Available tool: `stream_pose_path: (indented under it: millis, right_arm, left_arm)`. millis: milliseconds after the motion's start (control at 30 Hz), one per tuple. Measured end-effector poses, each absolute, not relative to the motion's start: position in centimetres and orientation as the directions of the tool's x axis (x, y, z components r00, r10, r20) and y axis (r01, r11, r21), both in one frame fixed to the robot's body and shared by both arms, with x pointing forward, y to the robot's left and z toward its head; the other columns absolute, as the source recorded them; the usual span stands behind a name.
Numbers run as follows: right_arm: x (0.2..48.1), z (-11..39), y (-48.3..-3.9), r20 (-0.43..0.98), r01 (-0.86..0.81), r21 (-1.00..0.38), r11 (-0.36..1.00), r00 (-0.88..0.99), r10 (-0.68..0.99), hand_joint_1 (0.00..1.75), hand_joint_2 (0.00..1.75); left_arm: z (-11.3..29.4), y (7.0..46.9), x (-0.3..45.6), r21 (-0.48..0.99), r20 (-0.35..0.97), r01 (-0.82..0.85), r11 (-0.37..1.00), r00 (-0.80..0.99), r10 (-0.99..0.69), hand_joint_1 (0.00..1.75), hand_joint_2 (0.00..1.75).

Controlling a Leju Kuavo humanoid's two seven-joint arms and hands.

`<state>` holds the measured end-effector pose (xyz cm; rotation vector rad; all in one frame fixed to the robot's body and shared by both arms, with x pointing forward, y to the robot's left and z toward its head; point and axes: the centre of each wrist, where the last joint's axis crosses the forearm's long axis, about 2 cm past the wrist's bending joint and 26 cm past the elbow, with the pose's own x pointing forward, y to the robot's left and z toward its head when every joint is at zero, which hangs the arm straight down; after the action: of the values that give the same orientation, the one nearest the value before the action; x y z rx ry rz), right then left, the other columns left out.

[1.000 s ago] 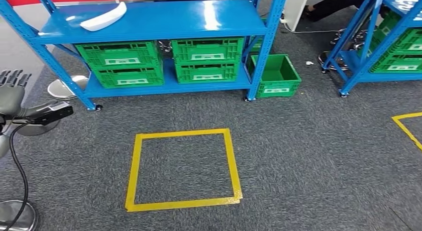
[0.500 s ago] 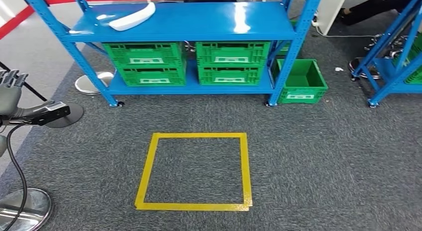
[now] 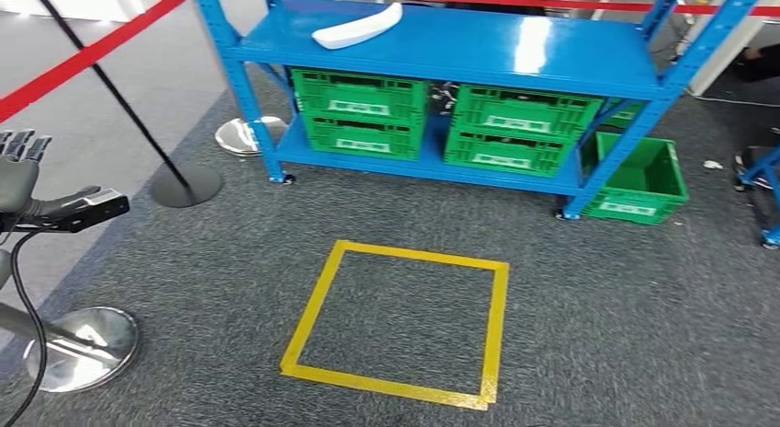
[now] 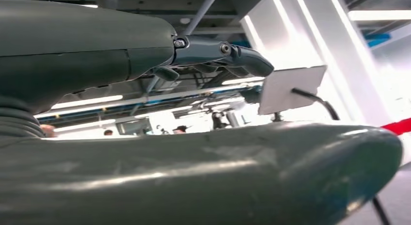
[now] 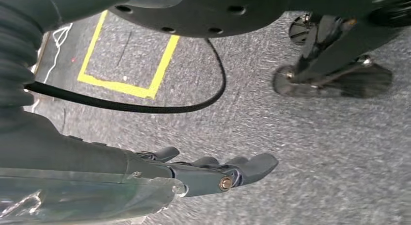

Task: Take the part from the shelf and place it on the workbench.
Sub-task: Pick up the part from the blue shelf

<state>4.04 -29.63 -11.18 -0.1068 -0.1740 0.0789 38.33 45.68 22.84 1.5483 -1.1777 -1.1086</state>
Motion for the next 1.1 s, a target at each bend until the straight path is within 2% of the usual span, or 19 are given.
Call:
stream_pose_path:
  millis: [167,300,1100]
  right_arm:
    - [4.5,-11.1,-29.5,0.175,-0.074,-0.116,0.990,0.980,0.093,0.00,1.75]
    - [4.5,-11.1,-29.6,0.176,-0.071,-0.120,0.990,0.980,0.091,0.00,0.00]
    - [4.2,-11.2,-29.3,0.158,-0.029,-0.103,0.994,0.986,0.045,0.00,0.00]
  left_arm:
    - [22.8,45.8,38.3,0.971,-0.149,-0.167,-0.168,0.125,-0.981,0.00,0.00]
    - [23.0,46.0,38.4,0.975,-0.153,-0.145,-0.169,0.116,-0.981,0.00,0.00]
    - [22.7,44.7,38.7,0.970,-0.148,-0.174,-0.172,0.140,-0.979,0.00,0.00]
